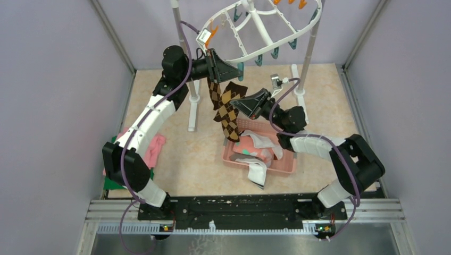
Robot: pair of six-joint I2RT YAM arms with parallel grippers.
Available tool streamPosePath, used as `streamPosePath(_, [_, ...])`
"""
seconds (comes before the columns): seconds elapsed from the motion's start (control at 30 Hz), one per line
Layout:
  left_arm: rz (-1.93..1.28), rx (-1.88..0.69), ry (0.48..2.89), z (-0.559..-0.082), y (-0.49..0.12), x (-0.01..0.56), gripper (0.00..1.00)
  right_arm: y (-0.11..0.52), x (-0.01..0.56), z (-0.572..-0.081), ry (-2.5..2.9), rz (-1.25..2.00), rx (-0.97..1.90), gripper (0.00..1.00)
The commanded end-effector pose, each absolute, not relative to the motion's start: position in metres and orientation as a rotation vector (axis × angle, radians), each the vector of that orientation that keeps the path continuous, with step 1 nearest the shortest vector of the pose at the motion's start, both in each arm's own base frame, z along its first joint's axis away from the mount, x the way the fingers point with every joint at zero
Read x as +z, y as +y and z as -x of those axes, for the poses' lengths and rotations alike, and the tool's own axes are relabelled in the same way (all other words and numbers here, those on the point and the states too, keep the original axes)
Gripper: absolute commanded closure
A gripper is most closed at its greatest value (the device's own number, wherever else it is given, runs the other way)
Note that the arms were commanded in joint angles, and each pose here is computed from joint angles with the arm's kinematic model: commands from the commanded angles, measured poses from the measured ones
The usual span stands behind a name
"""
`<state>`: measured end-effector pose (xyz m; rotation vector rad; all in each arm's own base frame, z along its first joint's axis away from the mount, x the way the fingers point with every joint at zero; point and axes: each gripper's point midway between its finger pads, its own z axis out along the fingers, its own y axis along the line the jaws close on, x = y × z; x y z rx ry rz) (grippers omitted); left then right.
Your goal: Remove the socks clipped to the hanger
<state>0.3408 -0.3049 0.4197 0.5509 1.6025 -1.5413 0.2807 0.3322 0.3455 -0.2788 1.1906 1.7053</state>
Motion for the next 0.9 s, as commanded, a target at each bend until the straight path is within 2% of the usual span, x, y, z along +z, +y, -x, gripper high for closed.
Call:
streamPosePath(0.0, [-0.57, -1.506, 1.542, -0.342, -0.302, 0.437, 1.0, 0.312, 0.36, -0.275, 1.168, 0.359, 1.512, 1.0])
streamPosePath(0.27, [-0.567, -1.487, 1.562, -0.342, -0.299, 0.427, 1.0, 0.264, 0.322, -0.275, 1.393, 0.473, 1.051, 1.0])
streamPosePath(0.5, [-0.562, -1.464, 1.571, -0.343, -0.297, 0.427, 1.0, 0.239, 0.276, -0.26, 1.604, 0.495, 0.912, 1.0])
streamPosePath(0.53, [-0.561, -1.462, 1.573, -0.344, -0.297, 0.427, 1.0, 0.236, 0.265, -0.259, 1.641, 0.491, 0.899, 0.93])
streamPosePath(0.63, [-0.56, -1.454, 1.575, -0.344, -0.297, 0.427, 1.0, 0.23, 0.247, -0.258, 1.704, 0.482, 0.862, 0.53])
streamPosePath(0.67, [-0.56, -1.451, 1.575, -0.344, -0.297, 0.428, 1.0, 0.23, 0.246, -0.259, 1.71, 0.49, 0.85, 0.25])
streamPosePath(0.7, [-0.559, -1.449, 1.575, -0.344, -0.296, 0.428, 1.0, 0.229, 0.248, -0.261, 1.707, 0.496, 0.838, 0.03])
streamPosePath(0.87, [-0.556, -1.439, 1.579, -0.345, -0.296, 0.429, 1.0, 0.234, 0.278, -0.28, 1.562, 0.497, 0.772, 0.01])
